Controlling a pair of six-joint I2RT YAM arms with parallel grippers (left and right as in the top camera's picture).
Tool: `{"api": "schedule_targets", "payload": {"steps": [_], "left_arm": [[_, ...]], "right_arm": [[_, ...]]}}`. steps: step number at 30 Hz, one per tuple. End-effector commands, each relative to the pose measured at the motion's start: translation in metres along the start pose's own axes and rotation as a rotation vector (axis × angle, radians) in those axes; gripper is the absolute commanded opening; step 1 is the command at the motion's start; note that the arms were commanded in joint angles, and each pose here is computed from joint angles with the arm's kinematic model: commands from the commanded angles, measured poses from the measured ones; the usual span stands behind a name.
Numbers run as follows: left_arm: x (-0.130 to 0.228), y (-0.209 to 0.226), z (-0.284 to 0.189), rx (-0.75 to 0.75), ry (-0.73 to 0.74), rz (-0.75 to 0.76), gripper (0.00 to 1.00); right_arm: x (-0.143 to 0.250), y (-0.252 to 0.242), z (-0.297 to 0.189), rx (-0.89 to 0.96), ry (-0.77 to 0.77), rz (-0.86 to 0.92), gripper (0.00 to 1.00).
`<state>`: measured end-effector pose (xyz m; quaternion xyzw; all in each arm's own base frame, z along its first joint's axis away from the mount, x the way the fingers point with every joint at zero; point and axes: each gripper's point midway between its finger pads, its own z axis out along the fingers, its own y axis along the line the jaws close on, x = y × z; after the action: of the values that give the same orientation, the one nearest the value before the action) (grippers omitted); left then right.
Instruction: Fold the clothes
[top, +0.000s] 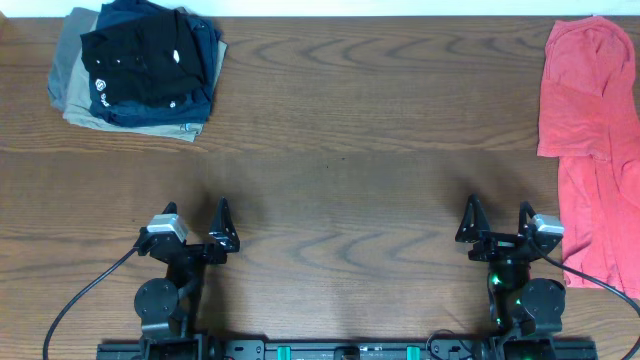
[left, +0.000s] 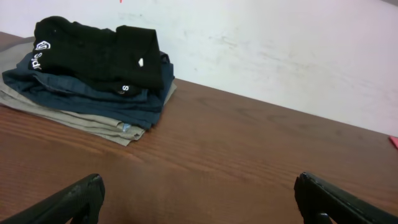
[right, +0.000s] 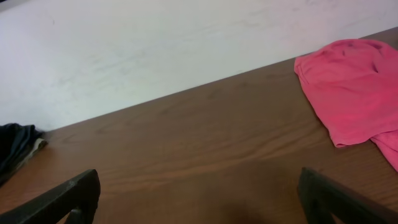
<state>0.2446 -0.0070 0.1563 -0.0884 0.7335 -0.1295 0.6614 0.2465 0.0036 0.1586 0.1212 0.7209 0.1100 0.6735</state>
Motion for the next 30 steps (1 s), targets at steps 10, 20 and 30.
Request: {"api": "schedule_targets", "payload": {"steps": [10, 20, 30], "left_arm": [[0.015, 0.003, 0.001, -0.003, 0.044, -0.005, 0.98], [0.015, 0.003, 0.001, -0.003, 0.044, -0.005, 0.98], [0.015, 0.003, 0.001, -0.003, 0.044, -0.005, 0.98]], "right_arm": [[0.002, 0.001, 0.0, -0.003, 0.009, 0.009, 0.99], [0.002, 0.001, 0.0, -0.003, 0.008, 0.011, 0.99], [0.015, 0.068, -0.014, -0.362, 0.206, 0.522, 0.99]]}}
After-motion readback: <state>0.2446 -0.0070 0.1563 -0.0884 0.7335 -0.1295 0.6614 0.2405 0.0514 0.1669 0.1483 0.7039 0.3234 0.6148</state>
